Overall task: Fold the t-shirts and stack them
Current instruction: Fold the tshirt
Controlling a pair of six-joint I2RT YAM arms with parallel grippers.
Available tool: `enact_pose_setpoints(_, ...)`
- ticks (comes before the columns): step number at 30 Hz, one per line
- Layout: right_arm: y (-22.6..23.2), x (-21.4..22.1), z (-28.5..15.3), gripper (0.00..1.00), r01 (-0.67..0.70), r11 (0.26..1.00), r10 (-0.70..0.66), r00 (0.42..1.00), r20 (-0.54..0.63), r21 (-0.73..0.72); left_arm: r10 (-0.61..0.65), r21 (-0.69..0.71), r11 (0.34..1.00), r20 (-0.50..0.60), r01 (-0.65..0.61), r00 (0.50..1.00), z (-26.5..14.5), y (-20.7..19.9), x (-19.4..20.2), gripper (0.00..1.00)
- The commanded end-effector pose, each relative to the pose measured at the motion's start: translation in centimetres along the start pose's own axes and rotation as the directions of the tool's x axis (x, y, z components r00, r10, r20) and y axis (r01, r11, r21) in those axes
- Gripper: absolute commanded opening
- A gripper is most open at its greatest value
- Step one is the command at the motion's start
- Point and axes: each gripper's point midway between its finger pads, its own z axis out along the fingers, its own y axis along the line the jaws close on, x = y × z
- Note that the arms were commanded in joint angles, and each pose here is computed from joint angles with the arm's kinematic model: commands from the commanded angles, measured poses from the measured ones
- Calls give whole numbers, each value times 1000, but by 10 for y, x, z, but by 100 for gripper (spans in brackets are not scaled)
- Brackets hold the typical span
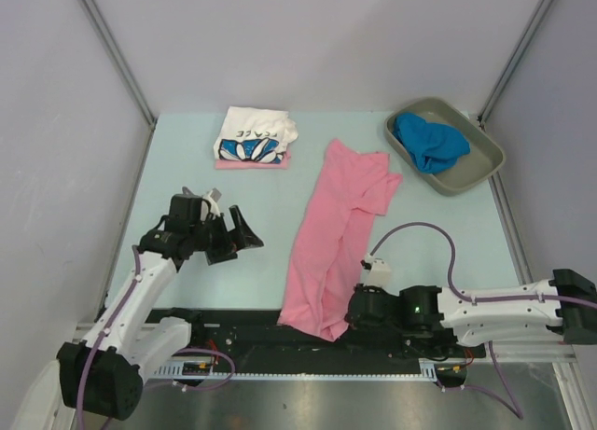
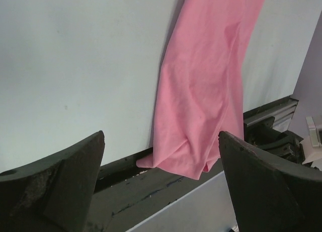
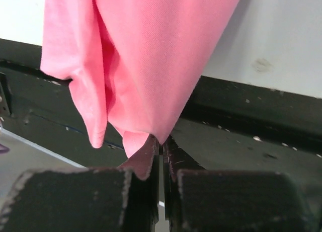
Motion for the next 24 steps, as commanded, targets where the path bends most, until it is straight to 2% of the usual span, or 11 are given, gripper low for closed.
enact_pose_setpoints(1,-42,-1,-12,0,-5,989,2,1000,21,145,12,33,999,21,-12,1000,8,-21,-7,100)
enact_pose_setpoints(2,-45,-1,-13,2,5,988,-7,1000,17,152,8,28,1000,28,-9,1000,9,-23,-8,100)
enact_pose_setpoints(4,-50,-4,-15,33,17,985,-23,999,29,172,33,33,999,10,-33,999,15,-30,-4,100)
enact_pose_setpoints(5,-50,-7,-14,62,19,984,-27,999,44,176,39,33,999,5,-39,999,17,-34,-3,100)
enact_pose_setpoints(7,-39,-19,-16,92,25,987,-39,995,87,156,55,34,998,-15,-54,998,24,-39,-2,100)
enact_pose_setpoints(8,-32,-26,-18,99,52,988,-67,993,99,142,59,35,998,-26,-58,998,27,-41,-2,100)
enact_pose_setpoints(11,-9,-57,-25,100,87,988,-108,980,164,127,108,60,993,-22,-106,994,31,-64,-13,100)
enact_pose_setpoints(14,-2,-103,-29,100,49,989,-83,967,242,143,172,67,983,-25,-170,985,40,-88,-29,100)
enact_pose_setpoints(18,-22,-170,-29,100,0,986,-57,940,335,166,222,31,975,-96,-220,970,66,-104,-46,100)
enact_pose_setpoints(19,-46,-198,-31,100,-93,975,7,921,389,204,227,32,974,-105,-225,968,72,-107,-51,100)
enact_pose_setpoints(24,-94,-255,-18,100,-278,942,168,877,450,189,216,2,976,-189,-220,958,131,-114,-75,100)
